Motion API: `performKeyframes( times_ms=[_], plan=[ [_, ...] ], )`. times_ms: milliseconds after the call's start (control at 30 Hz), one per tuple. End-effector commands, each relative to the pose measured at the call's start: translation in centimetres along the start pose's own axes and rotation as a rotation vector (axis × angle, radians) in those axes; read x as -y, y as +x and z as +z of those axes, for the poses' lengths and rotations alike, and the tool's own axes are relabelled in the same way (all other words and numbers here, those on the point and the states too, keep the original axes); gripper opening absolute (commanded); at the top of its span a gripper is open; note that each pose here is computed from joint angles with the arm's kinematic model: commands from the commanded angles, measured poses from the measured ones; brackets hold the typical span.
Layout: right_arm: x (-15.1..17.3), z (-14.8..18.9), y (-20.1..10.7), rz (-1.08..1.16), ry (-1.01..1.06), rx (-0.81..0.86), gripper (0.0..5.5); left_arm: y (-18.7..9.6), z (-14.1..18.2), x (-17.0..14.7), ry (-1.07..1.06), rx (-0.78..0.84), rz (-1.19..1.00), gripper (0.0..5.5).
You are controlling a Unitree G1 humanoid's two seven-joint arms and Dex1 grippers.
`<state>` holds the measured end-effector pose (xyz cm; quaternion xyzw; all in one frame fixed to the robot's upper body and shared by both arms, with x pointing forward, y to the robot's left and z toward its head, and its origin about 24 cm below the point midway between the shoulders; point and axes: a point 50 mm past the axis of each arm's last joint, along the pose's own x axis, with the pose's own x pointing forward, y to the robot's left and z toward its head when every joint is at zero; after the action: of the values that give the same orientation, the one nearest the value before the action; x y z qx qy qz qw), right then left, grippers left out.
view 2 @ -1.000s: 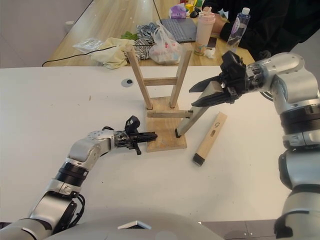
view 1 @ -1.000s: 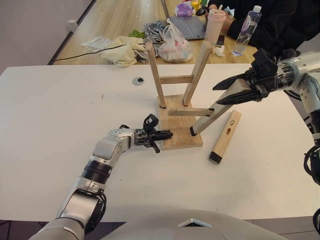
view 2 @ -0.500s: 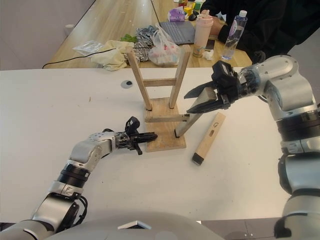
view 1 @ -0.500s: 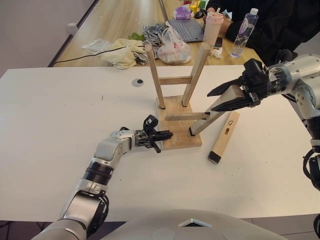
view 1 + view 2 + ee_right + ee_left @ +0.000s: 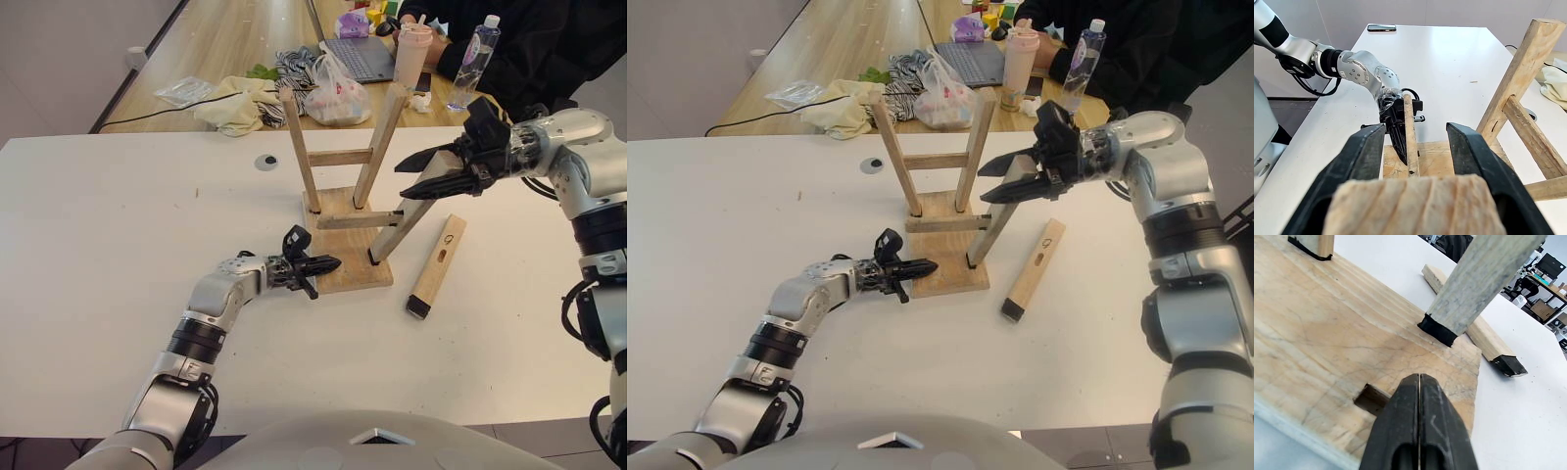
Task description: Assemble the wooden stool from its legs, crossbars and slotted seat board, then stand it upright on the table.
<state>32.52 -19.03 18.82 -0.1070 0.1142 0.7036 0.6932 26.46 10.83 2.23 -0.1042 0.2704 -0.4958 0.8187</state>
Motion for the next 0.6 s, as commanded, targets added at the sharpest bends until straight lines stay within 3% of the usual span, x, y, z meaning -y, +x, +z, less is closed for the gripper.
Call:
performKeyframes(
  times_ms=[33, 333, 600],
  plan=[
    [-3.1, -11.0, 3.0, 0.022, 0.382, -0.216, 2.43, -0.6, -2.4, -0.9, -0.053, -0.092, 0.079, 0.00],
    [-1.9, -8.7, 1.8, -0.027, 0.345, -0.107, 3.90, -0.8, -2.4, -1.2, -0.048, -0.094, 0.085, 0.00],
    [-1.1, -5.0, -0.3, -0.049, 0.295, 0.077, 3.90, -2.0, -2.2, -1.9, -0.036, -0.106, 0.107, 0.00]
  ],
)
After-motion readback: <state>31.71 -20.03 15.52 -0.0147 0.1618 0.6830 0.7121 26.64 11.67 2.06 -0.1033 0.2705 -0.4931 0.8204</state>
